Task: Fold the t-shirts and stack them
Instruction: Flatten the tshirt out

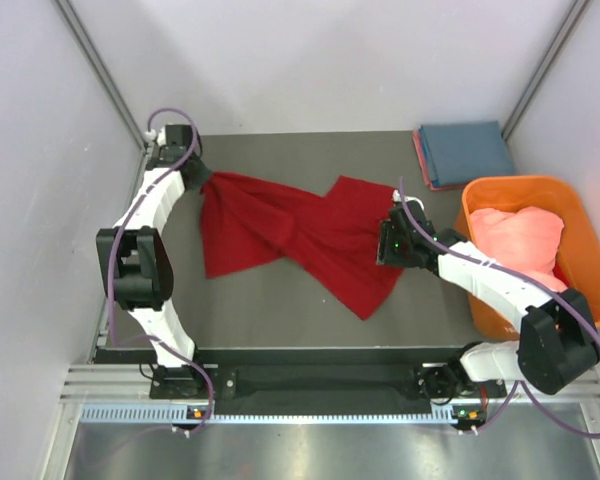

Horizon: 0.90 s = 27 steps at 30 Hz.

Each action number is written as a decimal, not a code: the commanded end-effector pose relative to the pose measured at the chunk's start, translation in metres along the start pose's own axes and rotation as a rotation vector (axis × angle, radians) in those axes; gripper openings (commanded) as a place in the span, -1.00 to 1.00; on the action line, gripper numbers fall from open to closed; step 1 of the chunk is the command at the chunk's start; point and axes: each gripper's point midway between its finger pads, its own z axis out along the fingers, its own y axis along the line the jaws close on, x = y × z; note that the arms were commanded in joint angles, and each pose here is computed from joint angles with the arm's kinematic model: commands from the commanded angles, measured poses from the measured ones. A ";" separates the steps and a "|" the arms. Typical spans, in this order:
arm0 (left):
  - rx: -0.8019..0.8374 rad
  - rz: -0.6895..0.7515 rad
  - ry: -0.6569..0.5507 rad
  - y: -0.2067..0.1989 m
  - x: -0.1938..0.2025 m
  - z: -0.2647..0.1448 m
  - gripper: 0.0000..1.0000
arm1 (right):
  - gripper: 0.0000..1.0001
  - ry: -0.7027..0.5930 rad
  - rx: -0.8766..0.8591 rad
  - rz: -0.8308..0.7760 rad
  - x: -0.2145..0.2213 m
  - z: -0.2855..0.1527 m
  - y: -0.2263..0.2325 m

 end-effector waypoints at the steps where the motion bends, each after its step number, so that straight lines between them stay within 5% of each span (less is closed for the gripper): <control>1: -0.065 0.119 0.073 0.010 -0.004 -0.008 -0.13 | -0.09 -0.026 0.030 0.022 0.001 -0.015 0.000; 7: -0.108 0.166 0.045 0.033 0.003 -0.044 0.25 | -0.08 -0.016 0.015 0.050 0.018 -0.017 0.007; 16: -0.054 0.008 0.068 0.084 0.068 -0.076 0.15 | -0.07 0.008 -0.003 0.089 0.059 -0.014 0.030; 27: -0.026 -0.210 0.291 0.118 0.149 -0.059 0.08 | -0.05 0.025 -0.019 0.171 0.092 -0.007 0.040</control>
